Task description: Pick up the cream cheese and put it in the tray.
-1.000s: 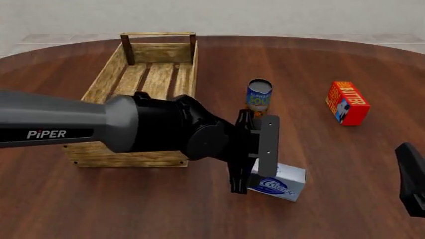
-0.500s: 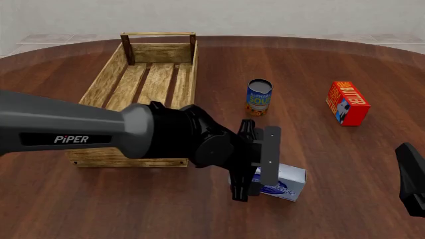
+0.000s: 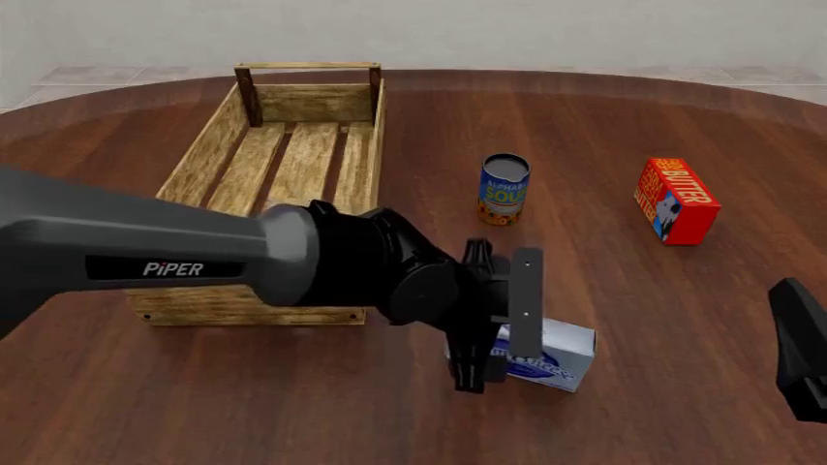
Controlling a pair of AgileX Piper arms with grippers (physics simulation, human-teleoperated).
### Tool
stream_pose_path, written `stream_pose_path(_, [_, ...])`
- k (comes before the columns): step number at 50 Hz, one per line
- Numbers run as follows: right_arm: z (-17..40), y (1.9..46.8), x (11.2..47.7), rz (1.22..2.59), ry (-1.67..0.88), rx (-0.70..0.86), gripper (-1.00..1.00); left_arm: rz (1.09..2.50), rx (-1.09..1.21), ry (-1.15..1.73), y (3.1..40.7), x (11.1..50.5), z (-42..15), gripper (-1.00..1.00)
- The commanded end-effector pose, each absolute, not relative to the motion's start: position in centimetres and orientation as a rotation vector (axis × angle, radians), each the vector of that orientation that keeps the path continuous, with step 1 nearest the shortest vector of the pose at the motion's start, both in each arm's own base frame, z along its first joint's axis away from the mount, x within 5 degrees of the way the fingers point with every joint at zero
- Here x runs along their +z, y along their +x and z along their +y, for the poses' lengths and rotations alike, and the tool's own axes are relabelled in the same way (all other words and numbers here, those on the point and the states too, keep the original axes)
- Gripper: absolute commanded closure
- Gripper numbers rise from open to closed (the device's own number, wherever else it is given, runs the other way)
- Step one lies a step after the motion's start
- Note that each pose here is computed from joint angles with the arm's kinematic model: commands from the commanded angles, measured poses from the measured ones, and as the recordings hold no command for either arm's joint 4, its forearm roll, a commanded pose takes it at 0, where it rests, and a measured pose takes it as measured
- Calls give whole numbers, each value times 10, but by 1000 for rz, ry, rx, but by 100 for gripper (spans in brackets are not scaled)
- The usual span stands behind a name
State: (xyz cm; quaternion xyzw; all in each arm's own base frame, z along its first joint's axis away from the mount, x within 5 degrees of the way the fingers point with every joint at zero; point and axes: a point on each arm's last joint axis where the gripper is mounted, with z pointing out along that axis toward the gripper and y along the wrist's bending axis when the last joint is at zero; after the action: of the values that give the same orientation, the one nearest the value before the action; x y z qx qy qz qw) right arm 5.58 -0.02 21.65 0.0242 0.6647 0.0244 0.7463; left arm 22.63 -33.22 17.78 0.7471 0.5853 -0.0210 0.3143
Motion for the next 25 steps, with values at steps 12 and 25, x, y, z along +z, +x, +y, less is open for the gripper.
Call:
stream_pose_path(12, [0, 56, 216, 1454, 55, 56, -100, 1603, -70, 1968, 227, 157, -335, -100])
stream_pose_path(25, [0, 56, 216, 1456, 56, 57, -100, 1635, -53, 1960, 237, 148, -328, -100])
